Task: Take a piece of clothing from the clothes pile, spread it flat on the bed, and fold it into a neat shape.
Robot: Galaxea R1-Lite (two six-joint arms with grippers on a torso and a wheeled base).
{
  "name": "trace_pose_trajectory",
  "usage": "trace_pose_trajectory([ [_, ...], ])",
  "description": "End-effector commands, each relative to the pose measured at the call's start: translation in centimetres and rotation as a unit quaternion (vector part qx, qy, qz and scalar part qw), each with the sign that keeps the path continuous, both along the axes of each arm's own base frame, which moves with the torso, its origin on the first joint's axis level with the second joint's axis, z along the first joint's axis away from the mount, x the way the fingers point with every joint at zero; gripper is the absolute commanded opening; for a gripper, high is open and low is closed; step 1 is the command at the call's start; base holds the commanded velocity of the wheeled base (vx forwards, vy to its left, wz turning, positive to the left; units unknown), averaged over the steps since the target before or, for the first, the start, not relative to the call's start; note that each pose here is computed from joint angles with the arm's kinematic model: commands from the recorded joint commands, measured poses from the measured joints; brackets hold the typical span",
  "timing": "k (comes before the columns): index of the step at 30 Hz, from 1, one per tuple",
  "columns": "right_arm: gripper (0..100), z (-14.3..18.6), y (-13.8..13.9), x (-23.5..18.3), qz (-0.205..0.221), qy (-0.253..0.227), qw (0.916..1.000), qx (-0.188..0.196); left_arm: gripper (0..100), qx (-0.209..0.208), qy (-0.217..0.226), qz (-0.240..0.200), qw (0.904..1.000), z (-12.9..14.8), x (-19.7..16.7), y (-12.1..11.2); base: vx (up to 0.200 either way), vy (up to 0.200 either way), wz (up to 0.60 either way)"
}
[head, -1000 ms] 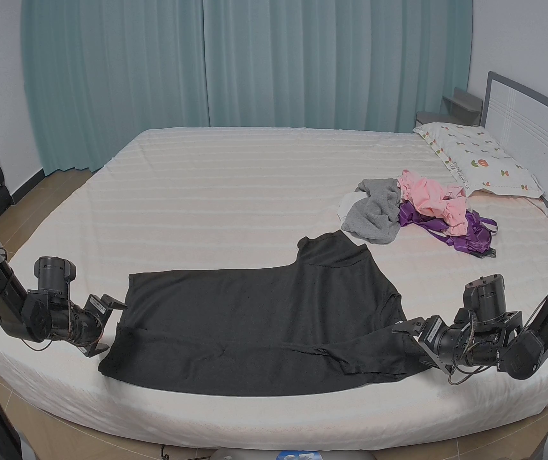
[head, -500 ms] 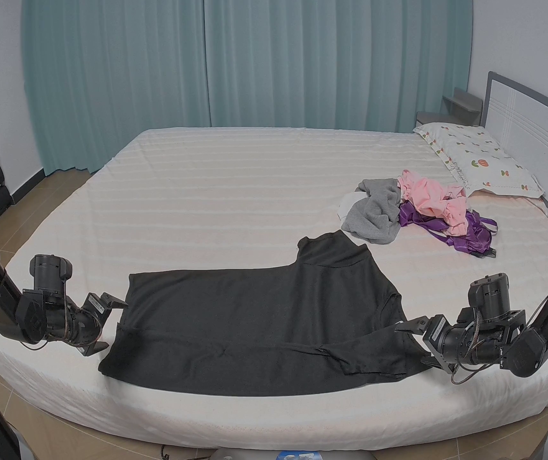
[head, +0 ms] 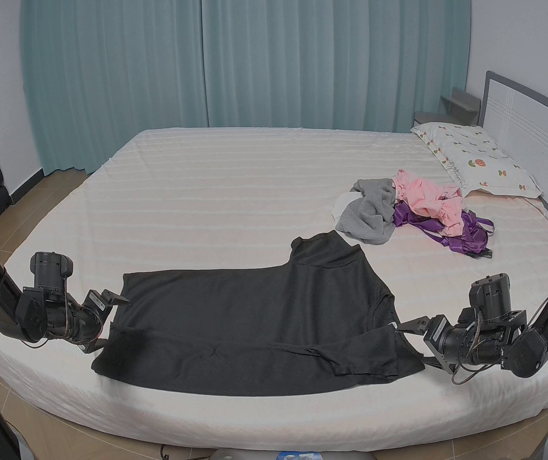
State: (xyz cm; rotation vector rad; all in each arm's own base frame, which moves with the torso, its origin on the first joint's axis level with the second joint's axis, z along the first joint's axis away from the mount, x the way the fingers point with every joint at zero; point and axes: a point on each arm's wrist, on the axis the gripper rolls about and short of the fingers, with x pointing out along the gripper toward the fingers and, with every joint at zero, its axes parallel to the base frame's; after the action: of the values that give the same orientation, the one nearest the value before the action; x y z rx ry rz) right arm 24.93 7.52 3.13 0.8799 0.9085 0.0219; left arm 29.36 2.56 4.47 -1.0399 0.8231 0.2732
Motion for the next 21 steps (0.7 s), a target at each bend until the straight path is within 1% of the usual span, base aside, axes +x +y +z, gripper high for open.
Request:
trace_pose_trajectory([
  [1,100,0.0,0.1,0.0,0.002,-0.001,1.0,0.0,100,0.002,-0.011,0.008,0.9999,0.5,0.3,0.2,0.0,0.0,0.0],
  [3,100,0.1,0.1,0.0,0.001,-0.001,1.0,0.001,100,0.004,-0.022,0.01,0.9997,1.1,0.6,0.4,0.0,0.0,0.0],
  [6,100,0.1,0.2,0.1,0.004,-0.002,1.0,0.002,100,0.011,-0.052,0.01,0.9986,2.4,1.7,0.6,0.0,0.0,0.0],
  [9,100,0.1,0.4,0.0,0.008,-0.003,1.0,0.002,100,0.022,-0.088,0.009,0.9958,3.9,3.6,1.1,0.0,0.0,0.0],
  [11,100,0.1,0.6,-0.1,0.012,-0.001,0.9999,0.003,100,0.027,-0.099,0.005,0.9947,4.1,4.9,1.4,0.0,0.0,0.0],
  [14,100,-0.1,0.8,-0.2,0.016,0.002,0.9999,0.002,100,0.04,-0.098,-0.01,0.9944,2.7,7.7,1.7,0.0,0.0,0.0],
  [16,100,-0.2,1.0,-0.2,0.019,0.002,0.9998,0.002,100,0.056,-0.1,-0.022,0.9932,1.0,10.2,2.2,0.0,0.0,0.0],
  [18,100,-0.2,1.0,-0.2,0.021,0.003,0.9998,0.002,100,0.06,-0.101,-0.024,0.9928,0.7,10.7,2.3,0.0,0.0,0.0],
  [19,100,-0.1,1.0,-0.3,0.022,0.003,0.9998,0.002,100,0.069,-0.106,-0.032,0.9914,-0.3,12.2,2.6,0.0,0.0,0.0],
  [21,100,-0.1,1.1,-0.3,0.022,0.002,0.9998,0.003,100,0.078,-0.11,-0.039,0.99,-1.4,13.7,2.9,0.0,0.0,0.0],
])
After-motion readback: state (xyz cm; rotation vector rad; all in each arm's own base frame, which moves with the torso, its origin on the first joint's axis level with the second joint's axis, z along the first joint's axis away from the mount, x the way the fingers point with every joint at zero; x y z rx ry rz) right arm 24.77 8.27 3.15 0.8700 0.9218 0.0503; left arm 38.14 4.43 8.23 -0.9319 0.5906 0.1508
